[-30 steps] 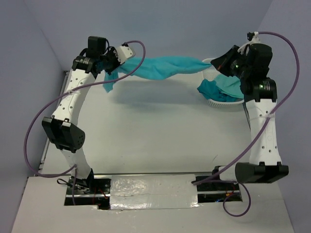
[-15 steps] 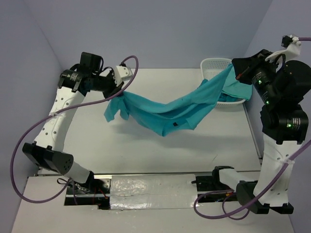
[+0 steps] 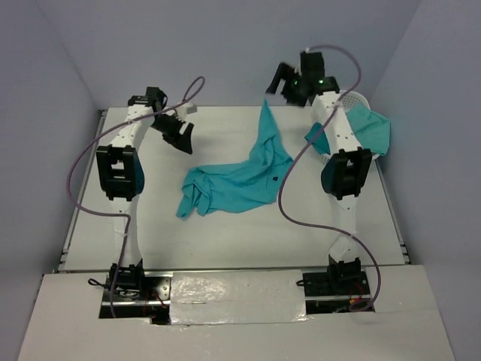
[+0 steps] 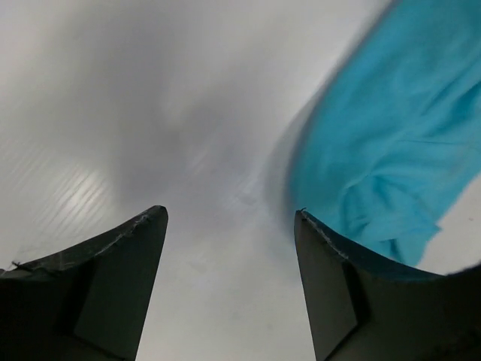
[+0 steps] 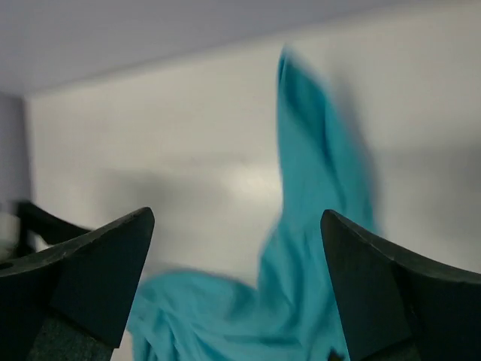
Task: Fold and stack the t-shirts
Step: Flatten out the tshirt
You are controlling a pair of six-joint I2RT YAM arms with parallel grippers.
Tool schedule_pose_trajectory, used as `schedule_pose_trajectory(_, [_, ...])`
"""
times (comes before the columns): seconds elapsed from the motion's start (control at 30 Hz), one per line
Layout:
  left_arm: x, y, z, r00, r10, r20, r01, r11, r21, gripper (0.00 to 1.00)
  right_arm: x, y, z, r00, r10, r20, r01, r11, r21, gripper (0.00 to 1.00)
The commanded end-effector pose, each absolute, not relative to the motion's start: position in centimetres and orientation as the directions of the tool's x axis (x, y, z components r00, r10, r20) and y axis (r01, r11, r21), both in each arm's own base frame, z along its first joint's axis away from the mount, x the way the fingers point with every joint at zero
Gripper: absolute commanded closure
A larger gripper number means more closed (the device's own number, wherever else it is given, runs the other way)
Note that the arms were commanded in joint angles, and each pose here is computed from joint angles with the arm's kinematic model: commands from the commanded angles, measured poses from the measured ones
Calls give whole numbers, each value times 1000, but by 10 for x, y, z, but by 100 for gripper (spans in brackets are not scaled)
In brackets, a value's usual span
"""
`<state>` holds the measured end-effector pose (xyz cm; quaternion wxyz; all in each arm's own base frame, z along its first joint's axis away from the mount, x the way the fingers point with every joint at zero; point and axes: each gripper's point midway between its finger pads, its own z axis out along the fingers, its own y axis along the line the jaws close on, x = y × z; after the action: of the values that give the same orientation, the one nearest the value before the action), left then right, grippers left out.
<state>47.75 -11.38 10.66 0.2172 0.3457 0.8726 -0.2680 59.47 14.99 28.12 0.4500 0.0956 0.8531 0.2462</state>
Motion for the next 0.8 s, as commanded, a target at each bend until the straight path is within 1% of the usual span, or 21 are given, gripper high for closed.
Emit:
schedule_pose_trajectory(0.0, [514, -52, 159, -641, 383, -665, 639, 747, -185, 19, 550, 163, 289, -617, 389, -684, -42, 851, 523, 0])
schedule_pose_trajectory(0.03, [512, -45, 158, -638, 383, -668, 630, 759, -166, 19, 539, 174, 291, -615, 330, -716, -81, 877, 474, 0])
schedule_pose_trajectory(0.1, [509, -46, 208, -499, 436, -749, 669, 743, -14, 22, 514, 184, 295, -624, 263, -736, -91, 910, 403, 0])
schedule_pose_trajectory(0.13, [485, -53, 228, -449, 461, -766, 688, 725, 33, 25, 503, 184, 295, -630, 229, -742, -93, 926, 365, 0])
schedule_pose_trajectory(0.17, [476, -64, 237, -387, 512, -767, 713, 694, 103, 27, 491, 187, 287, -655, 200, -729, -91, 937, 339, 0])
schedule_pose_trajectory(0.2, [461, -74, 214, -383, 546, -745, 737, 667, 109, 29, 480, 193, 280, -669, 170, -724, -102, 944, 315, 0])
schedule_pose_trajectory(0.23, [443, -80, 230, -330, 567, -754, 746, 646, 159, 39, 459, 200, 260, -697, 98, -711, -119, 961, 249, 0])
schedule_pose_trajectory(0.27, [424, -87, 204, -351, 600, -719, 771, 621, 141, 46, 450, 205, 249, -704, 64, -707, -132, 967, 218, 1])
schedule_pose_trajectory(0.3, [412, -87, 203, -351, 609, -711, 772, 618, 149, 60, 433, 215, 245, -708, 34, -705, -157, 966, 205, 1])
schedule_pose_trajectory(0.33, [403, -87, 192, -378, 613, -694, 772, 623, 129, 65, 425, 218, 234, -723, 28, -690, -155, 967, 201, 0])
schedule_pose_trajectory(0.37, [395, -85, 181, -423, 603, -677, 761, 641, 95, 65, 412, 222, 203, -754, 14, -657, -156, 967, 201, 0])
schedule_pose_trajectory(0.4, [379, -81, 159, -482, 608, -631, 755, 653, 52, 64, 403, 228, 196, -756, 14, -654, -162, 964, 208, 3])
schedule_pose_trajectory(0.43, [371, -79, 150, -507, 607, -612, 751, 660, 33, 57, 380, 243, 183, -770, -4, -638, -189, 957, 222, 5])
schedule_pose_trajectory(0.47, [356, -80, 136, -539, 608, -582, 749, 663, -1, 45, 372, 259, 179, -764, -3, -645, -228, 937, 265, 24])
schedule_pose_trajectory(0.53, [346, -84, 128, -547, 596, -588, 752, 659, -32, 36, 357, 295, 180, -759, -19, -651, -315, 886, 341, 66])
schedule_pose_trajectory(0.57, [338, -85, 121, -576, 573, -583, 735, 675, -62, 34, 349, 325, 187, -747, -8, -665, -366, 840, 401, 82])
schedule_pose_trajectory(0.6, [338, -83, 122, -589, 551, -590, 714, 698, -61, 32, 336, 349, 182, -770, -33, -637, -417, 782, 464, 86])
schedule_pose_trajectory(0.63, [343, -82, 123, -597, 524, -607, 695, 716, -66, 32, 331, 365, 183, -773, -41, -633, -445, 747, 495, 81])
schedule_pose_trajectory(0.67, [346, -67, 125, -653, 441, -615, 625, 773, -109, 32, 318, 386, 184, -765, -77, -639, -491, 711, 503, 71])
schedule_pose_trajectory(0.7, [350, -55, 126, -682, 377, -626, 577, 804, -144, 33, 316, 398, 166, -769, -115, -629, -501, 719, 481, 53])
schedule_pose_trajectory(0.77, [358, -28, 130, -715, 261, -649, 480, 858, -184, 33, 307, 421, 164, -754, -164, -636, -540, 706, 458, 39])
